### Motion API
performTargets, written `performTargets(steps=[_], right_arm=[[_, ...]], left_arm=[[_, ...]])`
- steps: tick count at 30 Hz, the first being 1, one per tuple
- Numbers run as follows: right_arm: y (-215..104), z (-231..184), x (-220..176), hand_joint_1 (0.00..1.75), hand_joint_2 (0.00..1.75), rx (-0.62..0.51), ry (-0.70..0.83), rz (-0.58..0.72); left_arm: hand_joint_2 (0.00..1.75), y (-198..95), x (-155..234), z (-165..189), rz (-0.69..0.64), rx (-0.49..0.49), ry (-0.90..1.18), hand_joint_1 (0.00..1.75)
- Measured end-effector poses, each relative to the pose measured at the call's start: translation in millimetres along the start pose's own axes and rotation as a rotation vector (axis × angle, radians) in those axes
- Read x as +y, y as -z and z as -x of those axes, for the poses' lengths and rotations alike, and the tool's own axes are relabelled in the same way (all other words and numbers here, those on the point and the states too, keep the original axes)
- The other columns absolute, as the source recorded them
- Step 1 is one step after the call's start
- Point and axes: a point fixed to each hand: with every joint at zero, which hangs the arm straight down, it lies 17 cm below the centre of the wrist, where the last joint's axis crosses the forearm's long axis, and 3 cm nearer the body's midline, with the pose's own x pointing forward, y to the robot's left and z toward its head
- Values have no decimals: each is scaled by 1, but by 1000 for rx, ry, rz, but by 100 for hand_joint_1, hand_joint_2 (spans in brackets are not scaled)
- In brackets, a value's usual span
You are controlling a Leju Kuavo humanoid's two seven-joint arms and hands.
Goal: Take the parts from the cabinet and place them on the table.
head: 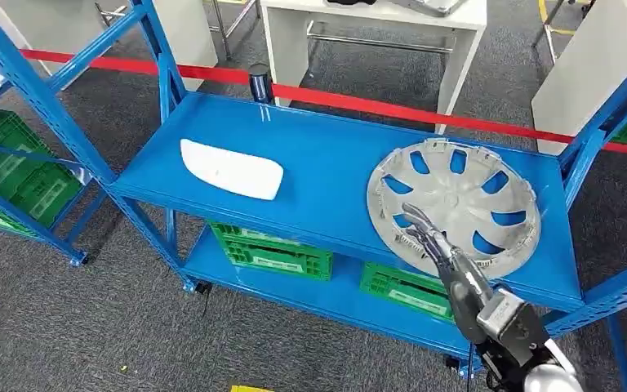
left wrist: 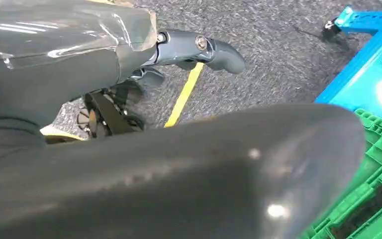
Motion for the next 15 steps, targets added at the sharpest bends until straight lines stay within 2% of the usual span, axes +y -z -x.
performTargets(steps=[1,2,14,15], right_arm=[[2,0,1,0,0,1,3,-3],[4,0,1,0,175,2,6,-4],[26,1,-7,0,175,20,12,4],[27,6,-10,0,0,35,-22,12]], left_arm=[[0,0,0,0,-1,-1,1,0],[0,0,1,0,-5,-1,2,0],[0,6,2,4,-7,12,28,0],[0,7,2,5,-8,17,32,0]])
